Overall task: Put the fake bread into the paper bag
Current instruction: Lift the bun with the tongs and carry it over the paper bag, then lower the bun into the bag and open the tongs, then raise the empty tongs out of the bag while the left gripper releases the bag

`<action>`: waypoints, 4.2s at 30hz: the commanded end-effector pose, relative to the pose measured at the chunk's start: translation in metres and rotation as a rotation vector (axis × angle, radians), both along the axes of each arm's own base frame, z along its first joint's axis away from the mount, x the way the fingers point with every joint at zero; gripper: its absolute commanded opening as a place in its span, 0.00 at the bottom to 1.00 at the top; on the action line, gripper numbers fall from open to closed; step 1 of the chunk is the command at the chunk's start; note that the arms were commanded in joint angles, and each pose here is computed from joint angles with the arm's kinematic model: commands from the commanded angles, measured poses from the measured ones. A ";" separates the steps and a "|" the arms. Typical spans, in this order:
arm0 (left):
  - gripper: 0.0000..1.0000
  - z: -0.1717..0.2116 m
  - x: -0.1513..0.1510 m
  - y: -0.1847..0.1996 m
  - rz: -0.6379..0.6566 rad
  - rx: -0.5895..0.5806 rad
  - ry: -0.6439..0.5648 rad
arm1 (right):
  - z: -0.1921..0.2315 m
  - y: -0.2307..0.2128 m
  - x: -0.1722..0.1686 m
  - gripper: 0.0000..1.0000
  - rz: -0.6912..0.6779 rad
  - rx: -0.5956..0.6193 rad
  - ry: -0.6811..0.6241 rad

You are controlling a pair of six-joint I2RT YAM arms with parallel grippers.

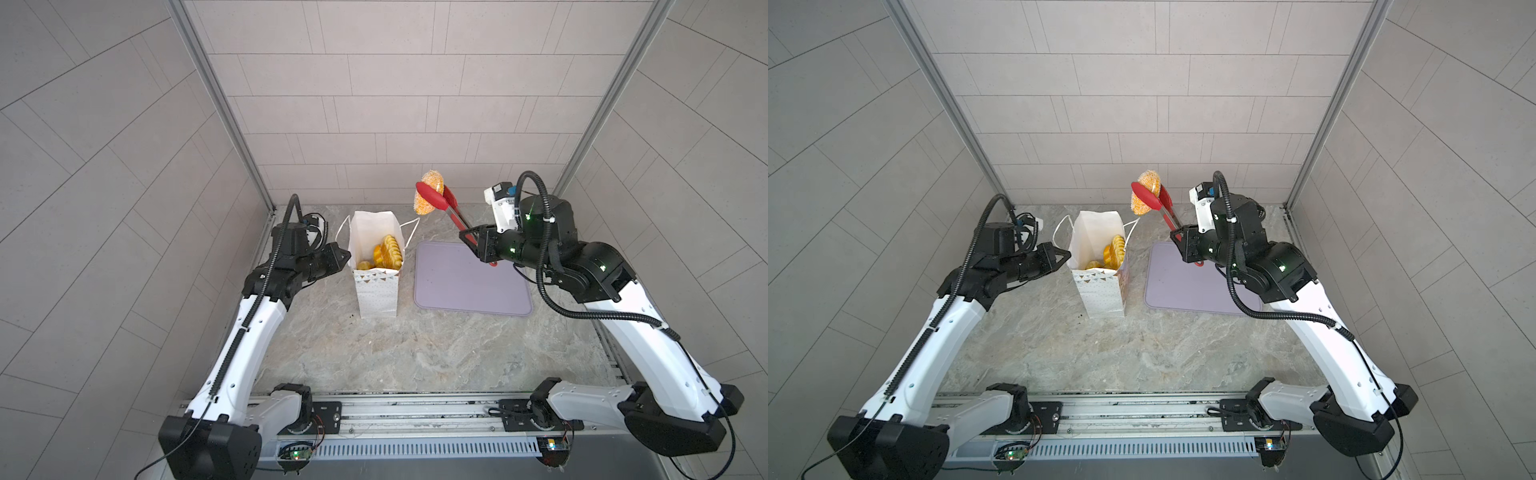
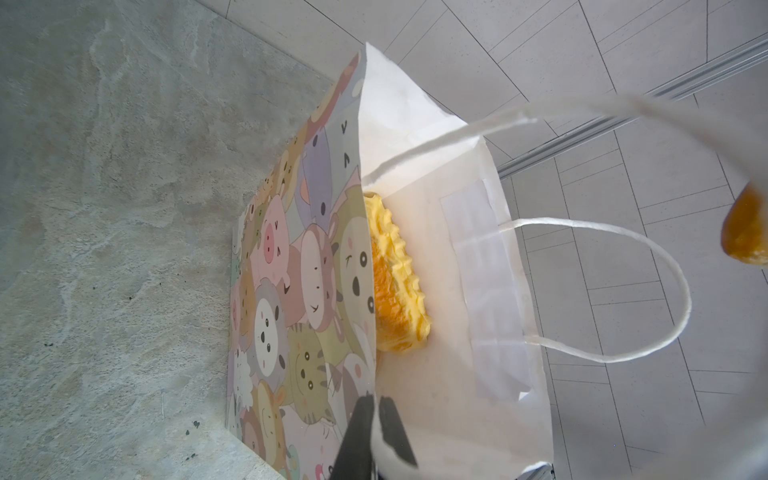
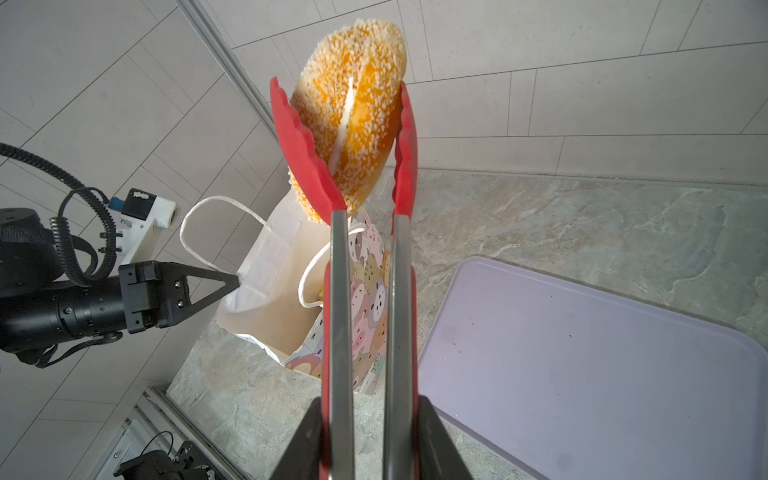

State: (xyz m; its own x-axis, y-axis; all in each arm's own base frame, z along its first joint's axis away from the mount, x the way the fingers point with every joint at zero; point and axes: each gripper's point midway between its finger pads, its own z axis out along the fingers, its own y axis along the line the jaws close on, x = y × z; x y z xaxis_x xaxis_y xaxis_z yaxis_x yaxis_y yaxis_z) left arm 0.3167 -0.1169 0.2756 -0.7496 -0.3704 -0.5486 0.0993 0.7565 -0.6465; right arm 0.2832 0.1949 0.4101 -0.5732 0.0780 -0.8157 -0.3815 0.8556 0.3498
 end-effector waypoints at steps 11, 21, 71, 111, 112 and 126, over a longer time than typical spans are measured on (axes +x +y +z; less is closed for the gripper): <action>0.08 0.008 -0.003 0.002 0.010 -0.012 -0.012 | 0.017 0.033 -0.013 0.32 0.086 -0.103 -0.086; 0.08 0.010 -0.004 0.002 0.012 -0.013 -0.017 | 0.008 0.061 -0.019 0.31 0.149 -0.168 -0.079; 0.08 0.009 -0.007 0.002 0.005 -0.006 -0.018 | -0.072 0.113 -0.009 0.38 0.215 -0.528 0.013; 0.71 0.030 -0.008 0.002 -0.005 0.006 -0.064 | -0.033 0.103 -0.013 0.48 0.188 -0.452 -0.066; 0.76 0.033 -0.010 0.003 -0.006 0.010 -0.070 | -0.031 0.101 -0.013 0.47 0.184 -0.452 -0.073; 0.97 0.093 -0.040 0.026 0.050 0.139 -0.239 | 0.025 0.042 -0.011 0.45 -0.003 -0.402 -0.227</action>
